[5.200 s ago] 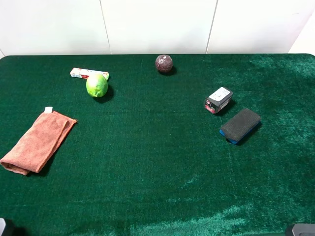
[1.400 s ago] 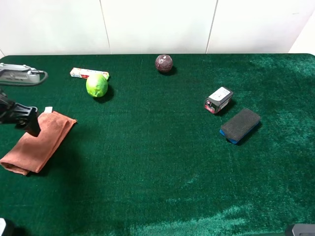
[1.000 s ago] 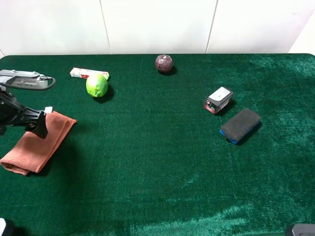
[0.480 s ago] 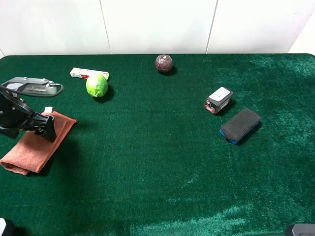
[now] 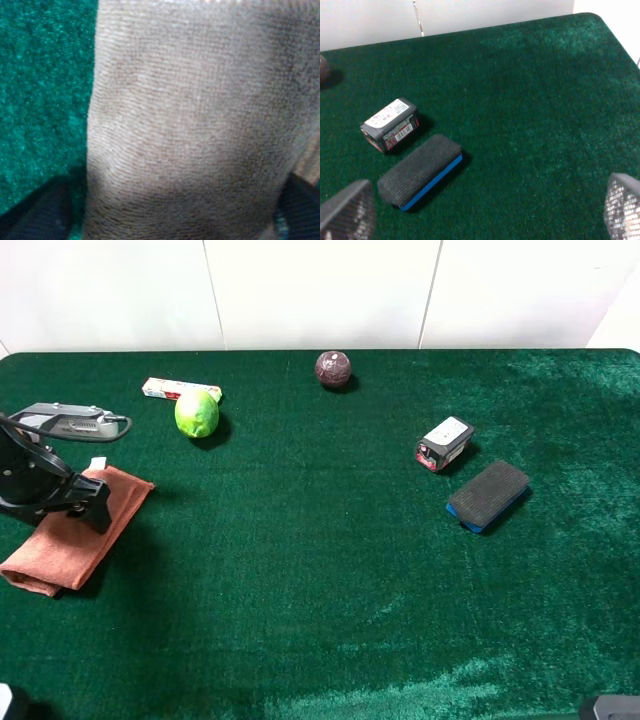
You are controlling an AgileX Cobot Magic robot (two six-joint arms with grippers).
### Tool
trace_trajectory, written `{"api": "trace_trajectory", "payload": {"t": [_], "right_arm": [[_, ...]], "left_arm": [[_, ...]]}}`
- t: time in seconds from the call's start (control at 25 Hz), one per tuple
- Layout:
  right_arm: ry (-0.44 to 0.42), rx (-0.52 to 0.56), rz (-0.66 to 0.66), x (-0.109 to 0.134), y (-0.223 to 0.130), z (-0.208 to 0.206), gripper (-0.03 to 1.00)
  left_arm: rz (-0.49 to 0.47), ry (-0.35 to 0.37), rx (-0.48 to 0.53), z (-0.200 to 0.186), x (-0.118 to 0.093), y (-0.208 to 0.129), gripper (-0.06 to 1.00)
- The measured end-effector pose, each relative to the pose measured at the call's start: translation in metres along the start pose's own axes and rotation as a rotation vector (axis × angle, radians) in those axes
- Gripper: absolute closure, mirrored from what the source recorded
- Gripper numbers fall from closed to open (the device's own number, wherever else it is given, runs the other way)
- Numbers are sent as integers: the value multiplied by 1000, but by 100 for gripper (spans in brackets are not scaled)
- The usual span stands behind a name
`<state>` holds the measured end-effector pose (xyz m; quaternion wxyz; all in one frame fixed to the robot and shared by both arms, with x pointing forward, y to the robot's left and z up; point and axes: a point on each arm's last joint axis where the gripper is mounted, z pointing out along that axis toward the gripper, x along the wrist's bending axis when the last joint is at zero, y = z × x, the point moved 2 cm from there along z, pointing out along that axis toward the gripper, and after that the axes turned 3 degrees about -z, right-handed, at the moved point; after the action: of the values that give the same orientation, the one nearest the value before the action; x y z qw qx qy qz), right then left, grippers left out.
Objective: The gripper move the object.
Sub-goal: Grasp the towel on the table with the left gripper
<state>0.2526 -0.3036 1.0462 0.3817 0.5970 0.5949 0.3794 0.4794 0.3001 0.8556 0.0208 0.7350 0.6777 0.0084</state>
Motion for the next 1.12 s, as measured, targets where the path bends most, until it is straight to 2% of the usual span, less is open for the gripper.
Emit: {"api": "trace_trajectory", "payload": {"t": [0.48, 1.12], "right_arm": [[0, 0, 0, 0, 0, 0, 27], [0, 0, 0, 0, 0, 0, 27]], "left_arm": [[0, 0, 2, 0, 0, 0, 77], [0, 0, 4, 0, 0, 0, 79]]}}
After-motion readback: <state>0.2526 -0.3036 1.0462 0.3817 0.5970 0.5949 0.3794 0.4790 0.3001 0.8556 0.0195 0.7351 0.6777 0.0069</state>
